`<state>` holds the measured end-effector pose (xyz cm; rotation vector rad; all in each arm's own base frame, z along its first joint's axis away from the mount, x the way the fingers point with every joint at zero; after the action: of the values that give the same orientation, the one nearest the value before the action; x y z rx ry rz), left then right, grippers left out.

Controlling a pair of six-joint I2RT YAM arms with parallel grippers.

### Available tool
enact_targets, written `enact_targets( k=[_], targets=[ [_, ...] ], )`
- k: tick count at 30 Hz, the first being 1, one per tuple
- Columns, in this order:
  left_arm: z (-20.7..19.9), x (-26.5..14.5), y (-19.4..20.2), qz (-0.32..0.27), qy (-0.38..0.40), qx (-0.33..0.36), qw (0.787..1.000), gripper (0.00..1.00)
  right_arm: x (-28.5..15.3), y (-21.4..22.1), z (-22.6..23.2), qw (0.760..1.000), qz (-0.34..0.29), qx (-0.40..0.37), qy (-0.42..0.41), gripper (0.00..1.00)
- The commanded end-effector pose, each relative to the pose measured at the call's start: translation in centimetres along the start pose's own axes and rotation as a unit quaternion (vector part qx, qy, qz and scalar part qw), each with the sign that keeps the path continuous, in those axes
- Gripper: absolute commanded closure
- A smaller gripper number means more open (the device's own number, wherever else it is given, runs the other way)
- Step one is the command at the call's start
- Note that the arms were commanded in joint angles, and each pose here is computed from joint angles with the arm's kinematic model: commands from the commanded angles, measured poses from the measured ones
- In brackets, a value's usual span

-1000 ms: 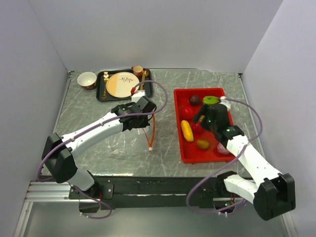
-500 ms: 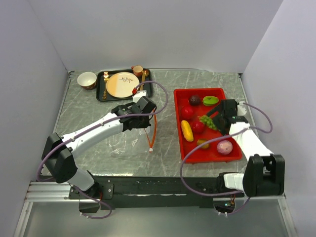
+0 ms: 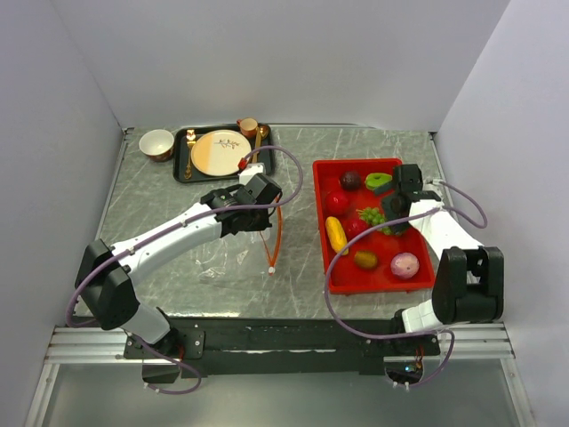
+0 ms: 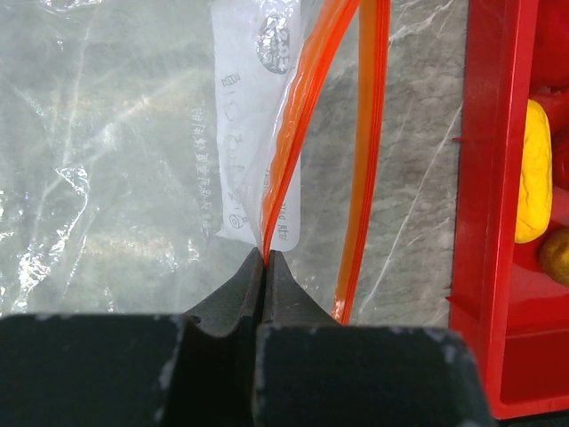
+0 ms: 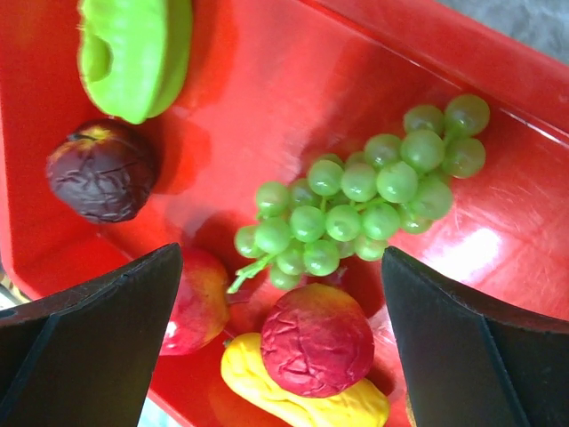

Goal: Place the food in the zip-top bag and seal the zipper
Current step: Pick up the fake fruit from the bin.

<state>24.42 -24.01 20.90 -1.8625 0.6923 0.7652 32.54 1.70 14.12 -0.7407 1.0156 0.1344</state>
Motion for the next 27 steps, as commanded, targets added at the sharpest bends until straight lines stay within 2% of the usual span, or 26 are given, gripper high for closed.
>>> enact_targets(
  k=[1,18,20,22,27],
  targets=[
    [-0.4,-0.1,-0.6,-0.011,0.005,0.003,1.000,0.99,0.7,0.5,-0.7,0.999,0.008,0.027,0.017,0.00],
    [-0.5,0.4,-0.6,-0.010,-0.002,0.006,1.000,0.99,4.8,0.5,-1.2,0.998,0.040,0.020,0.044,0.00],
    [-0.5,0.4,-0.5,-0.009,-0.003,0.005,1.000,0.99,5.0,0.7,-1.2,0.998,0.042,0.017,0.035,0.08],
    [-0.6,0.4,-0.6,-0.010,-0.002,0.005,1.000,0.99,4.8,0.5,-0.9,0.999,0.032,0.019,0.017,0.22],
    [-0.5,0.4,-0.5,-0.010,-0.001,0.000,1.000,0.99,3.8,0.9,-1.4,1.000,0.016,0.009,-0.019,0.46]
  ],
)
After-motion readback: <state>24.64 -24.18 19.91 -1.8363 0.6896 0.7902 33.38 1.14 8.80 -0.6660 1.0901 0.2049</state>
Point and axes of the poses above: each gripper's point midway between its finger pads, its own x axis out along the fingers, its own z axis along the line the jaws close on, y = z × x, the point moved 6 cm from there along -x, back along the fingers, and after that the axes turned 15 degrees about -x, right-handed, at the moved point
